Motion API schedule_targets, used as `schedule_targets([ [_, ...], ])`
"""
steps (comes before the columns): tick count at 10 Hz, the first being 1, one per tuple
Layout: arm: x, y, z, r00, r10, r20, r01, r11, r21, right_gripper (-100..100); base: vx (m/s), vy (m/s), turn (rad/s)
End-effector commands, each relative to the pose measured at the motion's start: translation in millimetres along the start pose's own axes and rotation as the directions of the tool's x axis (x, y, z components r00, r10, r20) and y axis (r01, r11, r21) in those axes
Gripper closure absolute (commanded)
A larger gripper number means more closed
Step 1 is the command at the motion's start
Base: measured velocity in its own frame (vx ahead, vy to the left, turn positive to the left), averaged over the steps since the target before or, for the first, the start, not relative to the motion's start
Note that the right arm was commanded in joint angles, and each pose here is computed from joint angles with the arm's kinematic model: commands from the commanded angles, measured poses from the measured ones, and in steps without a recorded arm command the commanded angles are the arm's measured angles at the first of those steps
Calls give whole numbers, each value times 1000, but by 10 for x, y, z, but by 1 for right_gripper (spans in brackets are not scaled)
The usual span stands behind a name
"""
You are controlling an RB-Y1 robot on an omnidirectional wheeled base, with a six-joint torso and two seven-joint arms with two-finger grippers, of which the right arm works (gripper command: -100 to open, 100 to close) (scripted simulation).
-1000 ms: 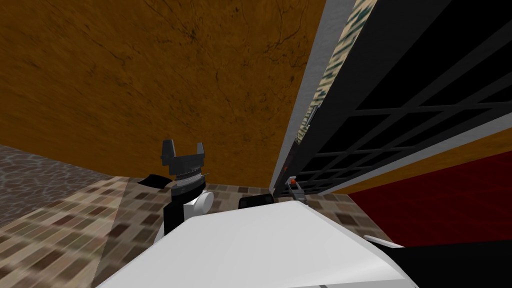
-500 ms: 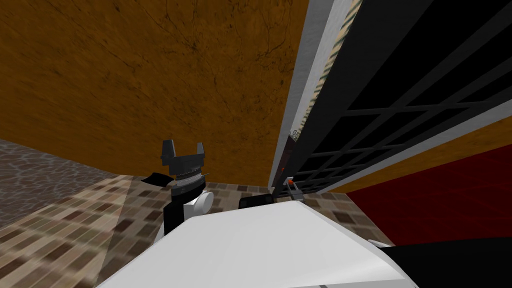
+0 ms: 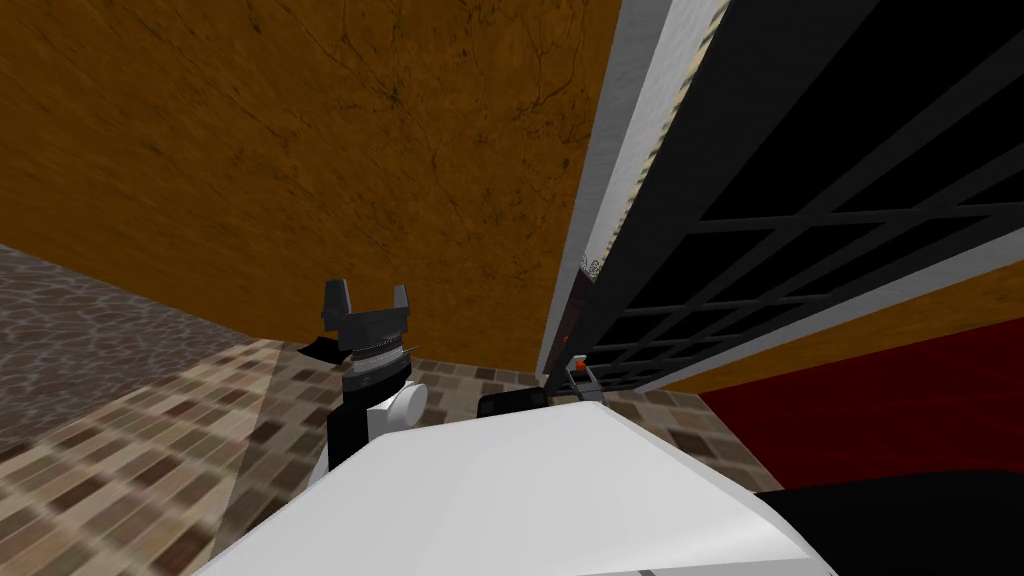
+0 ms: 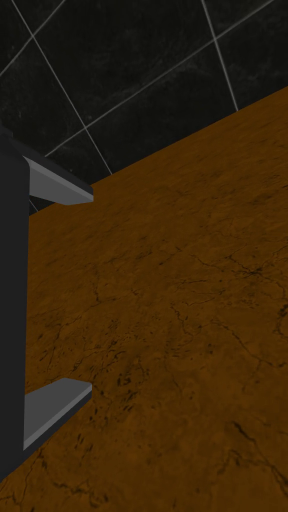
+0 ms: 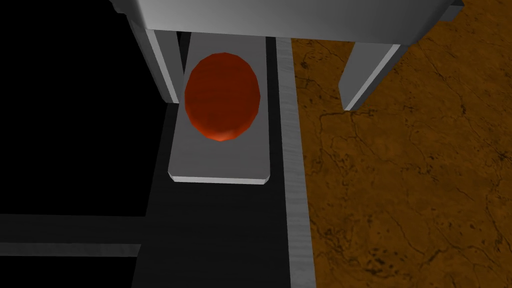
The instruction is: Pull the door open
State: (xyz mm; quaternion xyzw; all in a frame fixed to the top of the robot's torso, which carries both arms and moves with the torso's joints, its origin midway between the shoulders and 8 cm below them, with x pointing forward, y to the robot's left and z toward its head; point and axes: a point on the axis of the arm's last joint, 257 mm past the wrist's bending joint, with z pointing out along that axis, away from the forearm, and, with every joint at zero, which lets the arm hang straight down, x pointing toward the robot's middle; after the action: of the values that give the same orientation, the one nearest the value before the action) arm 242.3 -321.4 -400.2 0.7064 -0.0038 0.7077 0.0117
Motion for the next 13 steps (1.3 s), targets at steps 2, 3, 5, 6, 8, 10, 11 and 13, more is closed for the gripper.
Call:
schedule_targets([
  [2,-12,-155,-37,1000,15,6,-15,1000,23,100,-9,-17,53],
  [3,-12,-155,-37,1000,15,6,-15,1000,23,100,5,9,-29],
  [5,-12,-155,-37,1000,15,6,-15,1000,23,100,-8,-1,5],
  [6,-12,-155,-37,1000,15,6,-15,1000,23,100,-8,-7,23],
  [8,-12,-155,-37,1000,15,6,-15,1000,23,100,15,5,-18],
  [10,-12,-155,-37,1000,15,6,-15,1000,23,100,9,-3,9],
  [11,25,-18,25,1000,1,-7,-1,1000,-5,100,-43,8,125],
  [13,38,17,87,1000,2,-16,-3,1000,-24,100,-88,11,171],
])
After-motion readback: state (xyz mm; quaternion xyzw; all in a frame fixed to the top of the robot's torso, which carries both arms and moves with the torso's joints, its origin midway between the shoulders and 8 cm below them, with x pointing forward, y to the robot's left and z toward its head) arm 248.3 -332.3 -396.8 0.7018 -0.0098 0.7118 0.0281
